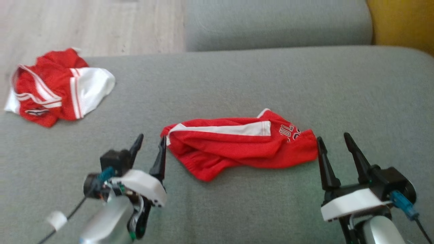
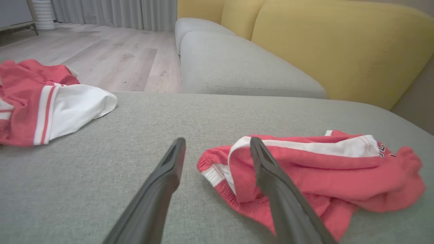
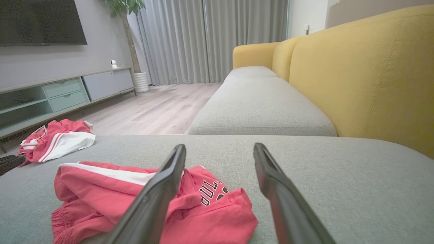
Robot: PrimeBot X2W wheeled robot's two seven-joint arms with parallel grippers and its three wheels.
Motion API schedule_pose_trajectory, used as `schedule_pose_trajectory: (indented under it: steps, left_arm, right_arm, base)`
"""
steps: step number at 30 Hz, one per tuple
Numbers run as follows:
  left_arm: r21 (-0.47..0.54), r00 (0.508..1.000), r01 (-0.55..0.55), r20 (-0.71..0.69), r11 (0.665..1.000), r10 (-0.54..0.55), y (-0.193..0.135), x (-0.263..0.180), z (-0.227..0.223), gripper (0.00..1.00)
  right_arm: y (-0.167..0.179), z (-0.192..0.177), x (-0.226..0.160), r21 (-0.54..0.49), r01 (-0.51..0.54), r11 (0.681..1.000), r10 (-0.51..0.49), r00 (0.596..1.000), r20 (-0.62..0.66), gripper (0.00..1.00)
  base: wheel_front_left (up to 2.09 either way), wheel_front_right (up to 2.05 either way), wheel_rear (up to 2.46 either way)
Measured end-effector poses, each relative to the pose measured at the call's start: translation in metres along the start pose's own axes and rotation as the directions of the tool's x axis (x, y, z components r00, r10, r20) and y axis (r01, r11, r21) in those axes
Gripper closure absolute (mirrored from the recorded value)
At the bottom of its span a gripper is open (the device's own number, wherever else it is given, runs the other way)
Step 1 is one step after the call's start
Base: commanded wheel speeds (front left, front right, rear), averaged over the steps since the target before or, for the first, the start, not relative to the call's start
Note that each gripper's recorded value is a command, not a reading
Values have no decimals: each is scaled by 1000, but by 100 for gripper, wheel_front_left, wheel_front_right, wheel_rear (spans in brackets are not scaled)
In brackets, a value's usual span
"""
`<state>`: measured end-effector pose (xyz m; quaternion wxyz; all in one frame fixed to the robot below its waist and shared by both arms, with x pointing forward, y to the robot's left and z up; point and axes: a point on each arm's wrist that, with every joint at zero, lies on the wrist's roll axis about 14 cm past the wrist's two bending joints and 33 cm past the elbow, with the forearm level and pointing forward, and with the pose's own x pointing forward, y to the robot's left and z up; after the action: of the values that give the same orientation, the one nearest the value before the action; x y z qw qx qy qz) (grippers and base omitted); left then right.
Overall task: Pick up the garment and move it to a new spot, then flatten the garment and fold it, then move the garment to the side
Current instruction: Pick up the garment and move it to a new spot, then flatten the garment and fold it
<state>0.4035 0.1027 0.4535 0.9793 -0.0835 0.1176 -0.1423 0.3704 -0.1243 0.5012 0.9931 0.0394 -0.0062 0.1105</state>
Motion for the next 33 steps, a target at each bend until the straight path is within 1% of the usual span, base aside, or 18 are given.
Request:
schedule_pose_trajectory:
  steps: [8, 12, 15, 19, 23, 33]
  left_arm:
    - [-41, 993, -88, 69, 995, 91, 8, -45, -1, 0]
    - [-77, 980, -170, 93, 982, 177, 22, -74, -6, 0]
    - [-98, 973, -203, 95, 974, 212, 25, -94, -14, 0]
    - [-108, 969, -222, 86, 969, 231, 24, -116, -25, 0]
    - [-106, 965, -237, 89, 966, 247, 27, -128, -27, 0]
    - [-114, 963, -242, 91, 964, 253, 27, -133, -28, 0]
  right_arm:
    - [8, -7, -16, -11, -17, 1000, 17, 1000, -21, 0]
    - [10, -11, -23, -7, -22, 1000, 21, 999, -32, 0]
    - [10, -15, -30, 1, -18, 1000, 18, 999, -45, 0]
    - [10, -18, -37, 7, -13, 1000, 14, 999, -50, 0]
    - [10, -21, -41, 23, -9, 1000, 10, 999, -52, 0]
    - [15, -32, -44, 48, -19, 999, 22, 996, -82, 0]
  base:
    - [0, 0, 0]
    - [0, 0, 0]
    - [0, 0, 0]
    - [0, 0, 0]
    - [0, 0, 0]
    - [0, 0, 0]
